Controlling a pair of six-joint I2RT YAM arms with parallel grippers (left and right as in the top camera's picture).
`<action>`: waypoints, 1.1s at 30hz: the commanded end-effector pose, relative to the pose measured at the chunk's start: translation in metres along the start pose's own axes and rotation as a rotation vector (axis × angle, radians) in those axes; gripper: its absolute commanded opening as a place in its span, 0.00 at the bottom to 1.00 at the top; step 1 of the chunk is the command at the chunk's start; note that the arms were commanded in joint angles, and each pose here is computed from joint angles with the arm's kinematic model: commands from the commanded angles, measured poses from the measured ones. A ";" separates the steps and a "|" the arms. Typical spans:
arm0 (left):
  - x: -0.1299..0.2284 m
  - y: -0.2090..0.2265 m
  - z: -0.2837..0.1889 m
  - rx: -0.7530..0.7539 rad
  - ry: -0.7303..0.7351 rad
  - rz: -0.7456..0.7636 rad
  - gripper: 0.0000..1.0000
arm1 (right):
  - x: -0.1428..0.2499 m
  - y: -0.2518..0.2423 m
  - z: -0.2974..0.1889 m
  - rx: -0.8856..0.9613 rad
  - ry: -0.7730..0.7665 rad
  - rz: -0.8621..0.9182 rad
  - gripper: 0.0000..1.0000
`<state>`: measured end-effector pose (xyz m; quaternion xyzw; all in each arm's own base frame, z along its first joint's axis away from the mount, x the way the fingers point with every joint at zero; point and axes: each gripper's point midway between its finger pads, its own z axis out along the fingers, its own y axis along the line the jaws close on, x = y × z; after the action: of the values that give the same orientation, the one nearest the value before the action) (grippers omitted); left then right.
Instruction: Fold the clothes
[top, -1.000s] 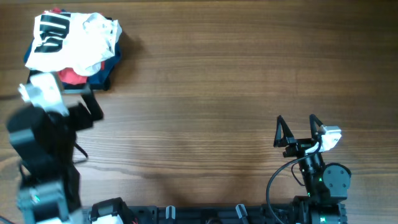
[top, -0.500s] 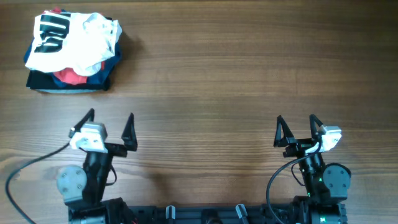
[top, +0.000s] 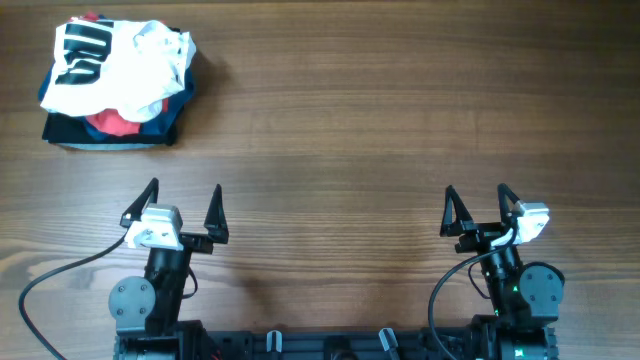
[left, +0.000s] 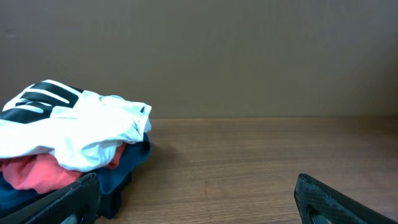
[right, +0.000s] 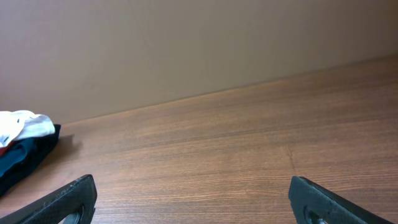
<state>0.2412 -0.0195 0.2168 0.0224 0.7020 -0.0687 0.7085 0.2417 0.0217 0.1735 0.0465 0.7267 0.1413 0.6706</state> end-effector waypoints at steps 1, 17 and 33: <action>0.002 0.002 0.000 -0.026 -0.007 -0.009 1.00 | 0.000 0.004 0.000 -0.023 -0.004 0.003 1.00; 0.019 0.001 0.001 0.003 -0.015 -0.007 0.99 | 0.000 0.004 0.000 -0.023 -0.004 0.003 1.00; 0.057 0.005 0.003 -0.009 0.074 -0.030 1.00 | 0.000 0.004 0.000 -0.023 -0.003 0.003 1.00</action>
<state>0.2453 -0.0190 0.1613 0.0166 0.7280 -0.0710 0.6817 0.2417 0.0217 0.1736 0.0465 0.7266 0.1413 0.6708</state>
